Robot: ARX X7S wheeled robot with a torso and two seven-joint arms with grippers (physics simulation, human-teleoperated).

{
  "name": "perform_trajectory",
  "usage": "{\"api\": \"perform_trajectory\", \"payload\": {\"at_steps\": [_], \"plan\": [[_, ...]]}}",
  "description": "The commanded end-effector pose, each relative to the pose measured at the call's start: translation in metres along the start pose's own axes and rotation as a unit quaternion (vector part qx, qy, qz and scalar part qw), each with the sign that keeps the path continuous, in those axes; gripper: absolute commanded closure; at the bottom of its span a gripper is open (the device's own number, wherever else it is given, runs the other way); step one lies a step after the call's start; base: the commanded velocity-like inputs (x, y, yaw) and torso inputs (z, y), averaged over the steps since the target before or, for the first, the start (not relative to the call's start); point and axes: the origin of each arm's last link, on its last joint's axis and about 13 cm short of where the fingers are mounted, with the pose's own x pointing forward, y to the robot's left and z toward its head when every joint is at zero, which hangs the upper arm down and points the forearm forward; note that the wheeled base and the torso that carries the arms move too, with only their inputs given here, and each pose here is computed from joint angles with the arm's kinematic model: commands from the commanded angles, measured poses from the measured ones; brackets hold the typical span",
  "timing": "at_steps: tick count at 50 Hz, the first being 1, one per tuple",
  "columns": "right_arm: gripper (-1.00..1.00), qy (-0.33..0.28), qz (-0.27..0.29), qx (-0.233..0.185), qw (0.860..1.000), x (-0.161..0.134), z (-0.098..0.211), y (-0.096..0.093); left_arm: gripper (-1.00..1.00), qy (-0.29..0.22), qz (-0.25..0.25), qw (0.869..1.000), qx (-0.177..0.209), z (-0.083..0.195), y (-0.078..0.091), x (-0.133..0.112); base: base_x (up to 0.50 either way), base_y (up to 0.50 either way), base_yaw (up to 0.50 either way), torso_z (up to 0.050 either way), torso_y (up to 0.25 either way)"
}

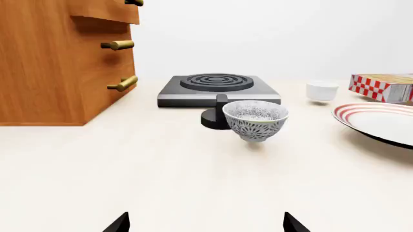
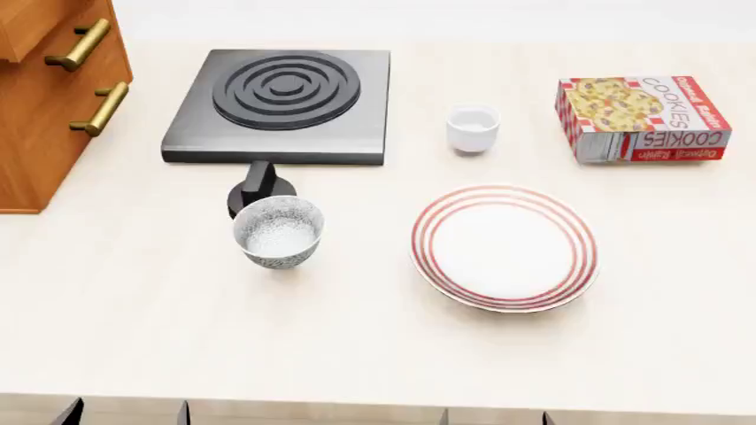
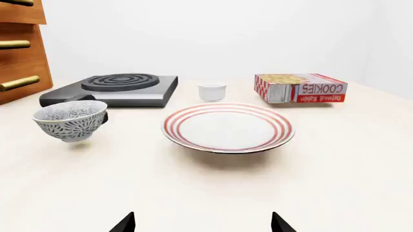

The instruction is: Pick the akita bowl on the wooden cabinet and place it on the plate.

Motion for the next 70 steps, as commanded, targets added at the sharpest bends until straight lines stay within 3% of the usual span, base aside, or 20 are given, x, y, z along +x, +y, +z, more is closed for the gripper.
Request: {"api": "perform_trajectory", "payload": {"at_steps": [1,16,20,24,29,70], "plan": [[-1.00,-0.002,0.001,0.002,1.000,-0.0023,0.0001,0.0002,-1.00,-0.001,0.003,1.000,-0.002,0.0003,-0.0001,-0.0021,0.00,0.00,0.00,0.000,0.000],[-1.00,0.004,0.003,0.002,1.000,-0.0008,0.0001,-0.0003,-1.00,0.005,0.023,1.000,0.007,-0.0008,-0.0001,-0.0005,0.00,0.00,0.00,0.000,0.000],[-1.00,0.002,0.001,0.002,1.000,-0.0002,0.0003,-0.0004,-1.00,0.018,0.060,0.996,0.061,-0.0033,-0.0020,0.0032,0.00,0.00,0.00,0.000,0.000],[-1.00,0.001,0.001,0.001,1.000,-0.0010,0.0002,-0.0003,-1.00,0.001,0.044,0.998,0.043,-0.0013,-0.0007,-0.0004,0.00,0.00,0.00,0.000,0.000],[-1.00,0.002,0.002,0.002,1.000,-0.0004,0.0000,-0.0002,-1.00,0.006,0.023,1.000,-0.007,-0.0002,0.0017,-0.0012,0.00,0.00,0.00,0.022,0.000],[-1.00,-0.001,0.000,-0.002,1.000,-0.0017,0.0006,-0.0002,-1.00,0.005,0.026,1.000,0.007,-0.0015,-0.0001,-0.0010,0.00,0.00,0.00,0.047,0.000]]}}
